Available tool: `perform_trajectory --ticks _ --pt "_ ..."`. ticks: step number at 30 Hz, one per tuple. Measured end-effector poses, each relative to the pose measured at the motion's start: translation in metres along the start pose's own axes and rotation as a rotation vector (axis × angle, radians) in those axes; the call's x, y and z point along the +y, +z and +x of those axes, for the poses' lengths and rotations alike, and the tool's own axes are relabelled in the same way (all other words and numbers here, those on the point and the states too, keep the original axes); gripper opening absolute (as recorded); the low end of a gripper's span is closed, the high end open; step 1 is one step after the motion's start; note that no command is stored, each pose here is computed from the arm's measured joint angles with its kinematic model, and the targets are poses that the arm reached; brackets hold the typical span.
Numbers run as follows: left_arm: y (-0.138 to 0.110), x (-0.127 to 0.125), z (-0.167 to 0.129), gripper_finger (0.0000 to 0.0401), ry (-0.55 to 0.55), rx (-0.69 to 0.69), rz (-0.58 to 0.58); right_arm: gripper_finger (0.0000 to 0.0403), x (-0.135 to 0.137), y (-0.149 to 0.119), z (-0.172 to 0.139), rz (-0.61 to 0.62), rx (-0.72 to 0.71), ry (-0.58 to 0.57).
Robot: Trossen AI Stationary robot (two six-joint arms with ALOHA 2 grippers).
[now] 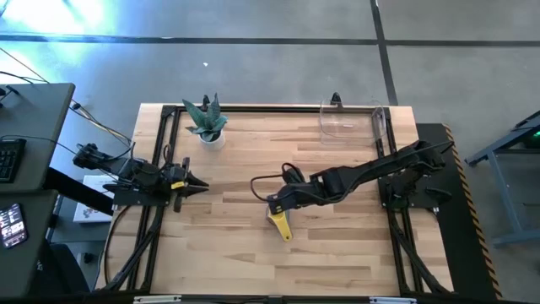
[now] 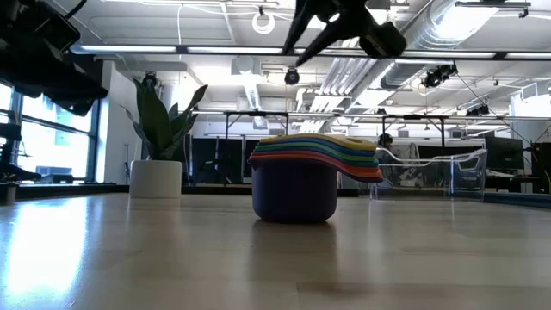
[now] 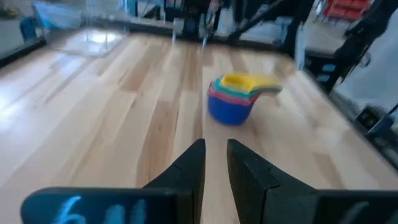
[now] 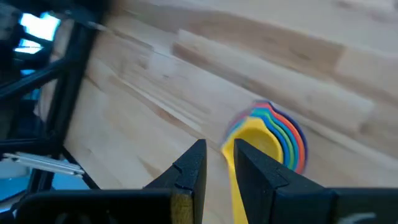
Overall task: Nest measuring cups in basket
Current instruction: Put the nested measuring cups into the transparent bin
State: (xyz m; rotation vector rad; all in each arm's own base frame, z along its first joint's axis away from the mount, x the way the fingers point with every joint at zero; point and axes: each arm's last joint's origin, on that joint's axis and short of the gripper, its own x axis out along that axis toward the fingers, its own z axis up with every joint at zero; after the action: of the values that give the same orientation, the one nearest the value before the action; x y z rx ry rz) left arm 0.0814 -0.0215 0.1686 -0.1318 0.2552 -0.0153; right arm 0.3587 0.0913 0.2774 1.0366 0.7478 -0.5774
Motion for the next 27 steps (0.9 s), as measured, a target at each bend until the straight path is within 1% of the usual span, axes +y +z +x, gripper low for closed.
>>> perform_trajectory --ticks 5,9,12,15,19,23,27 --pt "-0.001 0.001 0.001 0.0058 0.030 -0.003 0.010 0.0073 0.017 0.007 -0.015 -0.098 -0.071 0.057" --pt "0.000 0.002 0.001 0.0058 0.082 -0.011 0.015 0.0073 0.037 0.018 -0.040 -0.219 -0.164 0.101" --pt "0.000 0.002 0.001 0.0058 0.084 -0.011 0.056 0.0073 0.047 0.025 -0.057 -0.271 -0.190 0.110" --pt "0.000 0.002 0.001 0.0058 0.080 -0.009 0.061 0.0073 0.054 0.030 -0.074 -0.282 -0.201 0.121" --pt "0.000 0.002 0.001 0.0058 0.080 -0.010 0.046 0.0073 0.053 0.033 -0.084 -0.271 -0.181 0.077" --pt "0.000 0.002 0.001 0.0058 0.080 -0.010 0.046 0.0073 0.046 0.030 -0.085 -0.225 -0.099 0.028" --pt "0.000 0.002 0.001 0.0058 0.080 -0.009 0.046 0.0073 0.041 0.021 -0.077 -0.195 -0.012 -0.041"
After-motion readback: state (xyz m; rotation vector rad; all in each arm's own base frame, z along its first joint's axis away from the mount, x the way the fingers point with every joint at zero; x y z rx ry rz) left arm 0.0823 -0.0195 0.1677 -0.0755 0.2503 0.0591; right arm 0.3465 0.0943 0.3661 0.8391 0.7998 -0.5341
